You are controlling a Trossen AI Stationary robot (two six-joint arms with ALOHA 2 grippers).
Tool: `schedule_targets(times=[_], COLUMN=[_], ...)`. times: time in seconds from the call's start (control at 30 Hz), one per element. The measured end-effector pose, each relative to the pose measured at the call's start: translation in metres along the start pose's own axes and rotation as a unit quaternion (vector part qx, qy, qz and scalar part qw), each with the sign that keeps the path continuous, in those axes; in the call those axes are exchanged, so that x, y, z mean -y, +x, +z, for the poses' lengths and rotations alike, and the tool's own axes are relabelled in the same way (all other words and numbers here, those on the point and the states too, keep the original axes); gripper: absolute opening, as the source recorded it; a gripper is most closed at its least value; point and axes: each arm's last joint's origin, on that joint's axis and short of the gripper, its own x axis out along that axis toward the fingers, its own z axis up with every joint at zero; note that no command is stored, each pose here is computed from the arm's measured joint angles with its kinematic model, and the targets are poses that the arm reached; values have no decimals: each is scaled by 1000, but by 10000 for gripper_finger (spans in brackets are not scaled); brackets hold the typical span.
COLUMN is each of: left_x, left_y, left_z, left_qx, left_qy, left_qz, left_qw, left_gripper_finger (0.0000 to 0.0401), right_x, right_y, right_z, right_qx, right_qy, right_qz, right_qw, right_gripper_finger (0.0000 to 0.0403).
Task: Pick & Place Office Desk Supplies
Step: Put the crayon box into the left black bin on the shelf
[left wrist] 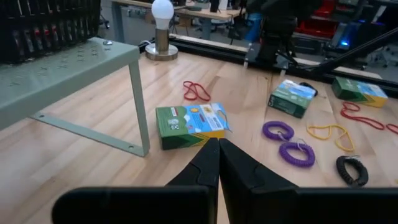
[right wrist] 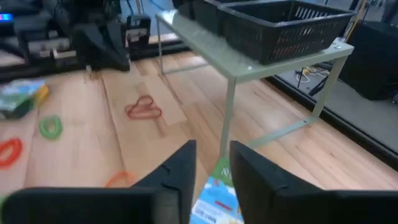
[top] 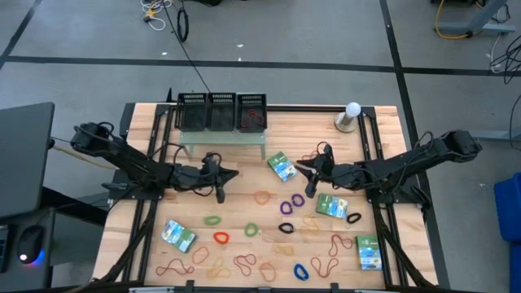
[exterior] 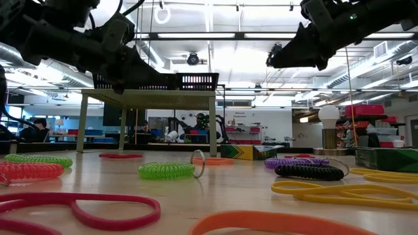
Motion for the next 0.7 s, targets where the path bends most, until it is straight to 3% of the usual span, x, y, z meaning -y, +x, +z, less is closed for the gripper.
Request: schedule_targets(times=[0.33,0.5,0.7], left_x=[0,1,1], left_y=[1,2,4], left_z=[-3,-7,-8], left_qx=[-7,-15,-19], left_qy=[8,10,12], left_qz=[1,2,2], left_qw=[1000,1000,1000], left_gripper_finger=[11,11,11], right_x=[-19,-22,-28], right_y=[0,6,29], right_z=[-20,-20,-40], right_qx=[-34,-93,-191], right_qy=[-87,-144,-220], right_qz=[-6,-24,-32], right_qw=[996,985,956], right_gripper_finger=[210,222,222])
